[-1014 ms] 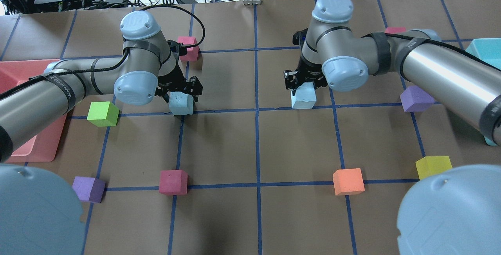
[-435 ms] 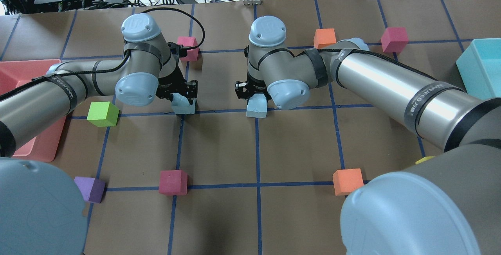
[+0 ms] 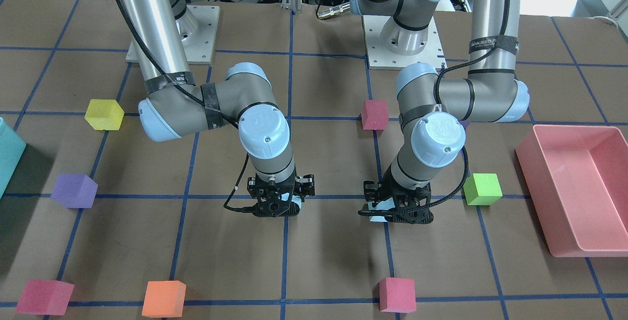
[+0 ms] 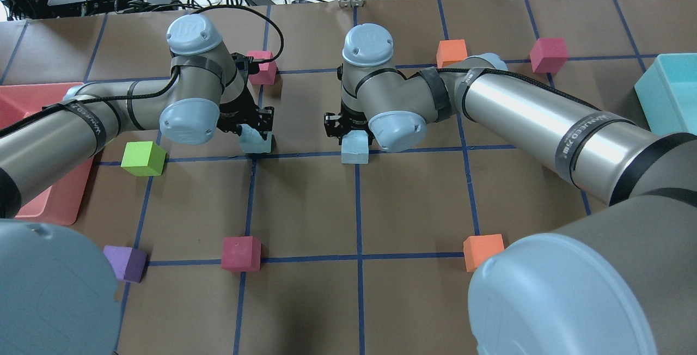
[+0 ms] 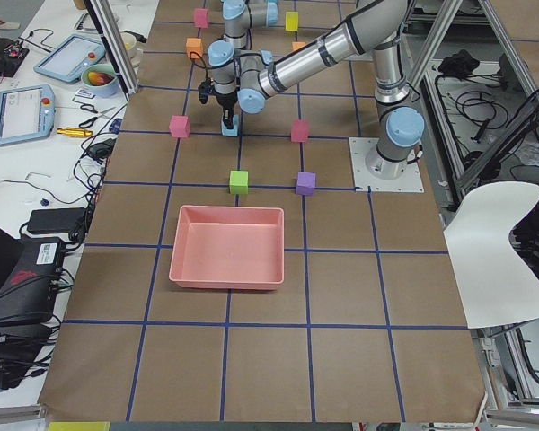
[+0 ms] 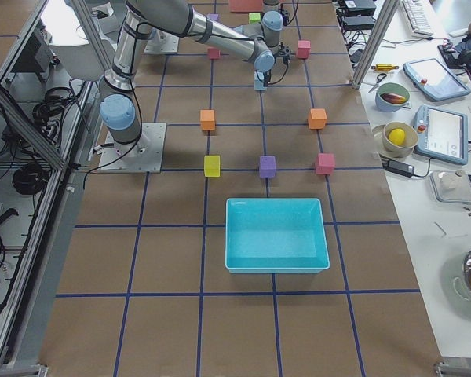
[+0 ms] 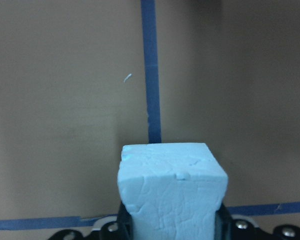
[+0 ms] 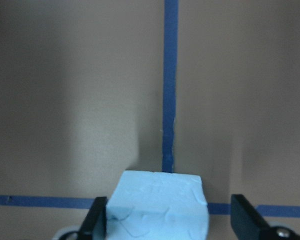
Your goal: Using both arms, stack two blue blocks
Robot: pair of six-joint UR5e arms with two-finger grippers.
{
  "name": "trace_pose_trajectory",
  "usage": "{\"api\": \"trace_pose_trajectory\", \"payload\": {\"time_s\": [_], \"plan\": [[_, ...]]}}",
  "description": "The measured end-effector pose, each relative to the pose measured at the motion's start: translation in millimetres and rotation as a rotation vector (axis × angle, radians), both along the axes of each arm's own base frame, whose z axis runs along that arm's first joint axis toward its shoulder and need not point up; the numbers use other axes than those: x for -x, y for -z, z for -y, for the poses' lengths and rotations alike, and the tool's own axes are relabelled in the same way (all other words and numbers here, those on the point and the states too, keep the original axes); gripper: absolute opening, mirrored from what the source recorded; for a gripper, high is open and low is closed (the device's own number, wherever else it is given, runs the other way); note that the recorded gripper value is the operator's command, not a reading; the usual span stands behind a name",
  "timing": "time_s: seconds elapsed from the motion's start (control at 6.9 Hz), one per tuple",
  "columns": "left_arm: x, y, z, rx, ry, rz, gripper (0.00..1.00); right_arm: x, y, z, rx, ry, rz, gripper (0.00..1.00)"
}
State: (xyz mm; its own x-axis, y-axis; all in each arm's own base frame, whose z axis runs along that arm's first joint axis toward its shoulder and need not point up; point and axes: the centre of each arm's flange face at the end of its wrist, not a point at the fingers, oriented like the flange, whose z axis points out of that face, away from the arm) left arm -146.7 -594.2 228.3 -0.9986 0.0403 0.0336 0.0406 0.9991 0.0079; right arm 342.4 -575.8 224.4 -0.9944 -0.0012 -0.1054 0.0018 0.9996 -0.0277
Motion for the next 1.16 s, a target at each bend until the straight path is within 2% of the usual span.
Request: {"api": "trace_pose_trajectory", "payload": {"time_s": [0.14,0.29,0.58,0.87,1.16], "plan": [[7.4,-18.3,3.4,0.002,0.003,-0.014,0.25,27.5,-51.9,7.2,0.010,0.021,0.002,1.00],[21.0,-34.8,6.1,0.008,0.000,-0.033,0.26,63.1,-116.5,10.7,-0.004,0.046,-0.002,1.00],[82.0,-59.4,-1.6,0.026,-0.033,-0.043,0.25,123.5,-228.9,-2.2,-0.037,0.072,-0.022,1.00],[161.4,-68.9,-26.1,0.024,-0.059,-0.046,0.25,172.9,-276.5,-16.8,-0.052,0.040,-0.028,1.00],[197.9,-63.5,-42.7,0.014,-0.042,-0.046,0.25,194.8,-285.9,-24.1,-0.071,-0.031,-0.031,1.00]]}}
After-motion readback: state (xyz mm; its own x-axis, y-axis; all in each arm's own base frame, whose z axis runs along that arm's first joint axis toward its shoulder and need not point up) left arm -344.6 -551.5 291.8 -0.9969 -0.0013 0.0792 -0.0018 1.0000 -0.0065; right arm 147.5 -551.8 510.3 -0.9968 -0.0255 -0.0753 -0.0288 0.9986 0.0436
